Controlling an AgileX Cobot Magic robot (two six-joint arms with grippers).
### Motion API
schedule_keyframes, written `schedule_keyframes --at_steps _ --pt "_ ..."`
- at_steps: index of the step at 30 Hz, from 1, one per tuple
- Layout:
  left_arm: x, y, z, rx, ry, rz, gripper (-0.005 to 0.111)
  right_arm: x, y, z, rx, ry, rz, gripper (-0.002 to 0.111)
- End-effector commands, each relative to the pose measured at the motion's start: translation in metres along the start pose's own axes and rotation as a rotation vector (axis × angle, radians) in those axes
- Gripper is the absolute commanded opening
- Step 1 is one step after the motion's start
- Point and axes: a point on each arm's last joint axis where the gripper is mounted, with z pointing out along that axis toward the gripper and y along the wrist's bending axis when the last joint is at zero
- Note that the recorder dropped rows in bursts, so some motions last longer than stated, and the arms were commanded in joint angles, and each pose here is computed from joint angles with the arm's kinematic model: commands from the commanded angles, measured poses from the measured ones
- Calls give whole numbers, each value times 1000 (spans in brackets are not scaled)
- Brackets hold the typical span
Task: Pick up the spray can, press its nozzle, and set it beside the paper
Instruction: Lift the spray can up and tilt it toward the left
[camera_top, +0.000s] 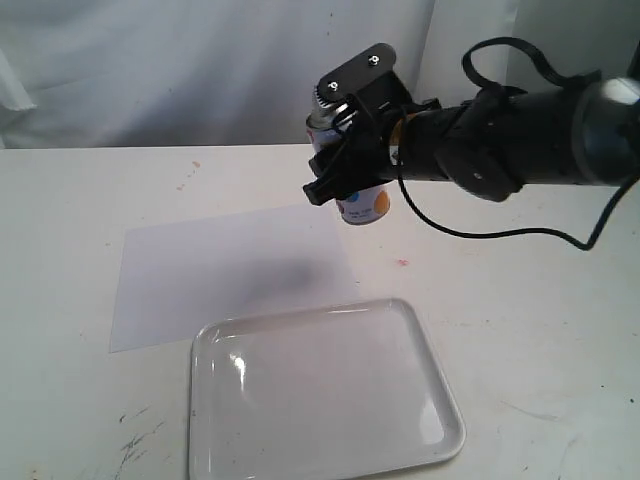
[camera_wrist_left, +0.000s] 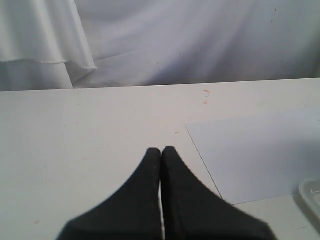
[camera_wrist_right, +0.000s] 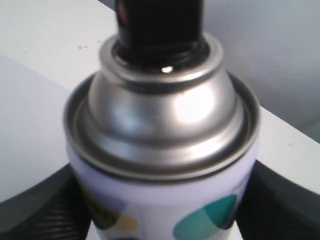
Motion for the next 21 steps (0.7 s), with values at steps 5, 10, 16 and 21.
schedule_keyframes --at_steps 5,10,16,21 --pt "1 0 0 1 -7 -2 0 -22 16 12 0 24 -78 0" --pt "1 0 0 1 -7 0 0 -28 22 16 29 56 -299 0" --pt "1 0 0 1 -7 0 0 -27 32 25 57 87 -501 0" --pt "1 0 0 1 -7 -4 0 -31 39 31 108 101 -601 0"
